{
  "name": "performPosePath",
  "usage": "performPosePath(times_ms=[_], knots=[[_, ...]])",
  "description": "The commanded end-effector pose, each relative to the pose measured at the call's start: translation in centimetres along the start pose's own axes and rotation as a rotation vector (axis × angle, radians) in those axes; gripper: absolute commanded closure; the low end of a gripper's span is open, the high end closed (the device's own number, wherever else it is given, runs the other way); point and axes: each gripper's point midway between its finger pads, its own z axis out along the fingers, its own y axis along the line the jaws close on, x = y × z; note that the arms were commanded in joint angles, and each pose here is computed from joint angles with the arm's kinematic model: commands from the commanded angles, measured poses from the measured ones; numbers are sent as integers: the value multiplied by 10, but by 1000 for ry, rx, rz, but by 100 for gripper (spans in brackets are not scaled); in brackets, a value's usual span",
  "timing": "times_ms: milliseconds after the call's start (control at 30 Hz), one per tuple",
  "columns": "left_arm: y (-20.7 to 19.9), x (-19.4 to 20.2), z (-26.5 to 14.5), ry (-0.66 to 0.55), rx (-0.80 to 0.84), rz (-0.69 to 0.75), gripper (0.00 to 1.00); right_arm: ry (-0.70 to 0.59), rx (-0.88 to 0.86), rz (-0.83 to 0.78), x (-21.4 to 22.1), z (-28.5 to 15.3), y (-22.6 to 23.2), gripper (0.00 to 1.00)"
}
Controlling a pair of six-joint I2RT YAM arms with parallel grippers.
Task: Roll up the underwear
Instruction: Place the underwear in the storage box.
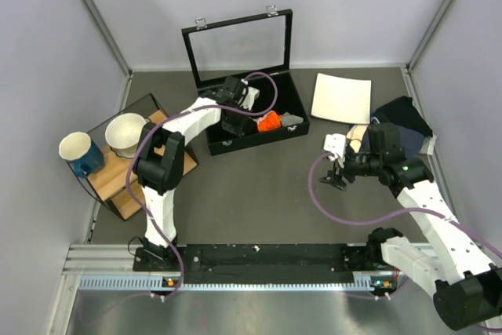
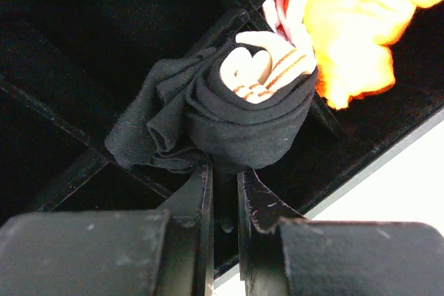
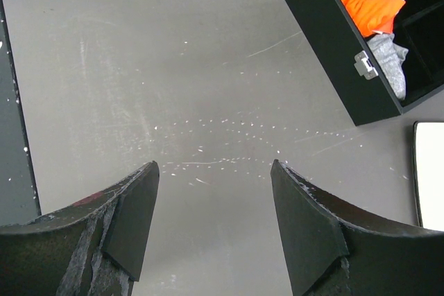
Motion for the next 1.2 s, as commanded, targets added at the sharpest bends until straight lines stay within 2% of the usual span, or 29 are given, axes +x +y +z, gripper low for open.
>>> performPosePath(times_ms=[0, 100, 200, 367, 533, 800, 1067, 1167], knots=[[-21, 71, 4, 254, 57, 7, 84, -7, -5, 10, 2, 2, 1, 33], [-24, 52, -12, 176, 62, 18, 69, -6, -8, 9, 2, 3, 1, 33], [-27, 33, -28, 100, 70, 24, 61, -3, -11, 16, 4, 3, 1, 33], [-32, 10, -46, 30, 87, 34, 57, 1, -14, 20, 5, 4, 1, 33], [-34, 5, -52, 13, 96, 44, 52, 5, -12, 22, 6, 4, 0, 33], [-40, -4, -72, -33, 115, 56, 48, 9, -16, 23, 8, 6, 0, 33], [-38, -37, -96, -155, 89, 90, 44, 14, -18, 29, 9, 6, 0, 33], [-34, -45, -96, -159, 68, 94, 42, 17, -22, 33, 10, 7, 1, 33]])
